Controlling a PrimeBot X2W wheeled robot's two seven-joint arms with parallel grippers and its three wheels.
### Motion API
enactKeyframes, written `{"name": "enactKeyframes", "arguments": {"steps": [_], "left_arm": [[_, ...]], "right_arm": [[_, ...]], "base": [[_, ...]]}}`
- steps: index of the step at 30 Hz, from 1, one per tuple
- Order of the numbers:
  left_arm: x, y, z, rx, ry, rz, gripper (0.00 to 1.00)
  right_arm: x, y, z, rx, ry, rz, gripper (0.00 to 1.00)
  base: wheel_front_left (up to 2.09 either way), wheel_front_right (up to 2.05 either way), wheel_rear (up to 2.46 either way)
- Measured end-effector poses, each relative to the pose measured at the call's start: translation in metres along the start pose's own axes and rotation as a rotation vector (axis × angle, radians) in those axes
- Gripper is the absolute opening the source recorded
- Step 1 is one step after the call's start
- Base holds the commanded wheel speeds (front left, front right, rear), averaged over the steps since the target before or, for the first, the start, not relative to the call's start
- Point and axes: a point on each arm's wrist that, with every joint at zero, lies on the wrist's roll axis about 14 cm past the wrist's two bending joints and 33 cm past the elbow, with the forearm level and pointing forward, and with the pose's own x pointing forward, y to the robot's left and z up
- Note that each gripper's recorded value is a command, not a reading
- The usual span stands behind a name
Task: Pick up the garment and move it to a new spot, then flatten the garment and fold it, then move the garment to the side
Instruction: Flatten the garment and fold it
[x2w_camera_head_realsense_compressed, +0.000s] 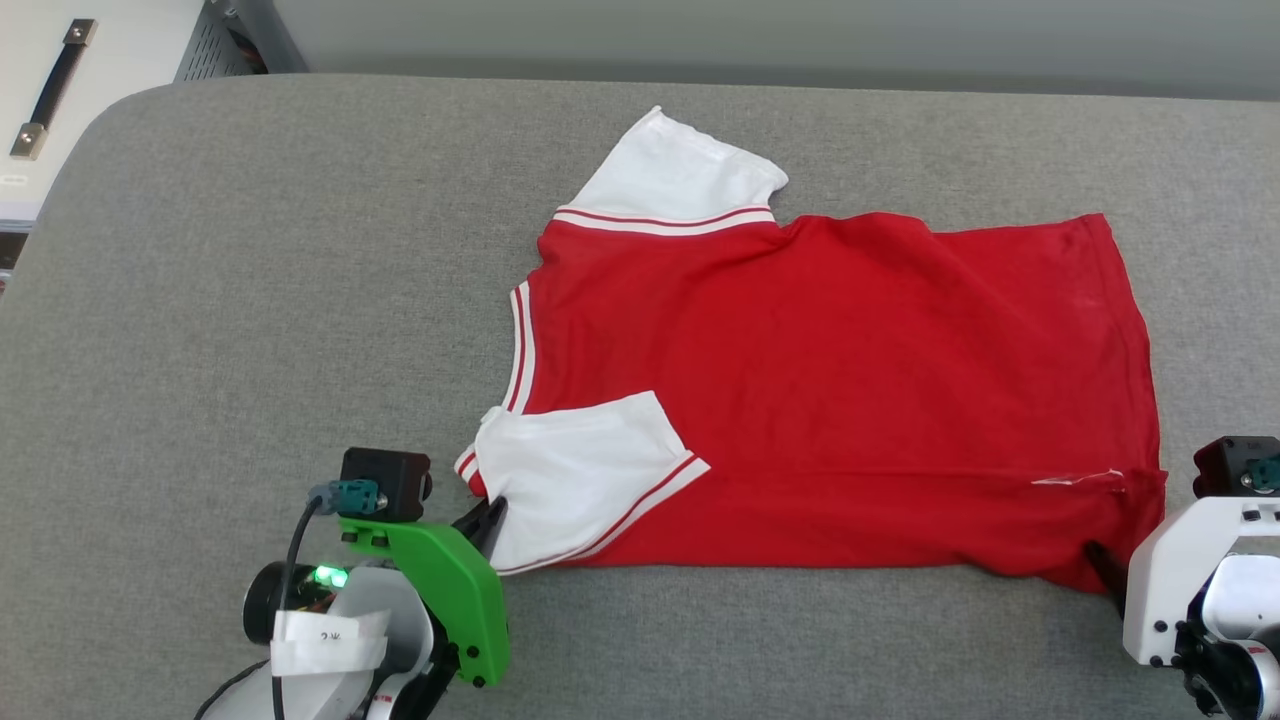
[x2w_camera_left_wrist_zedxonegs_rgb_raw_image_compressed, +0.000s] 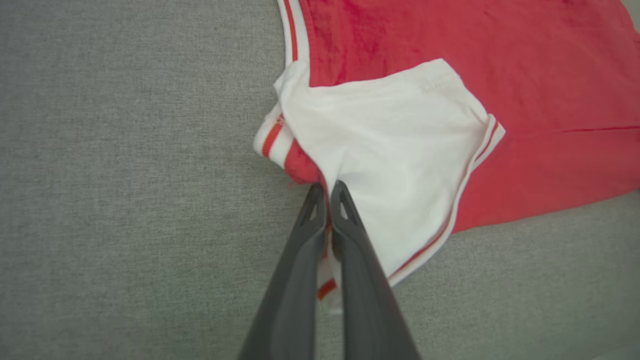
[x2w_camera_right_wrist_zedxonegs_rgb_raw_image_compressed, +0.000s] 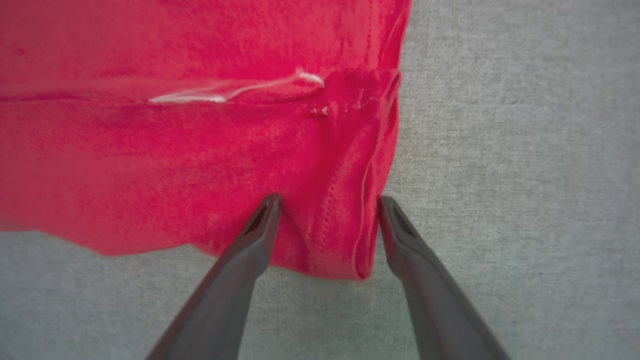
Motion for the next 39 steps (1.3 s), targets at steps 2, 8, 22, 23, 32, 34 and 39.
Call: {"name": "enactKeyframes", "arguments": {"steps": [2,8,22,23,32,34,39], "left_arm": [[-0.001,0.002,0.000,0.002,0.001,0.002,0.00],[0.000,0.003,-0.002,0.001,0.014,0.002,0.00],[-0.009,0.008,-0.004,0.048,0.020,0.009,0.00],[-0.010,0.008,-0.004,0.050,0.019,0.008,0.00],[-0.028,0.005,-0.026,0.045,0.085,-0.003,0.00],[-0.031,0.006,-0.029,0.051,0.096,-0.004,0.00],[-0.033,0.002,-0.044,0.055,0.146,-0.017,0.00]], "right_arm": [[0.004,0.000,-0.001,-0.004,0.012,-0.002,1.00],[0.015,0.000,-0.012,-0.018,0.066,-0.011,0.66],[-0.002,-0.005,-0.004,-0.020,0.040,-0.003,0.00],[-0.005,-0.006,-0.005,-0.023,0.044,-0.002,0.00],[-0.035,-0.011,-0.023,-0.002,0.078,0.013,0.00],[-0.040,-0.012,-0.027,0.003,0.085,0.014,0.00],[-0.046,-0.016,-0.042,0.025,0.132,0.006,0.00]], "base": [[0.00,0.00,0.00],[0.00,0.00,0.00],[0.00,0.00,0.00],[0.00,0.00,0.00],[0.00,0.00,0.00],[0.00,0.00,0.00],[0.00,0.00,0.00]]}}
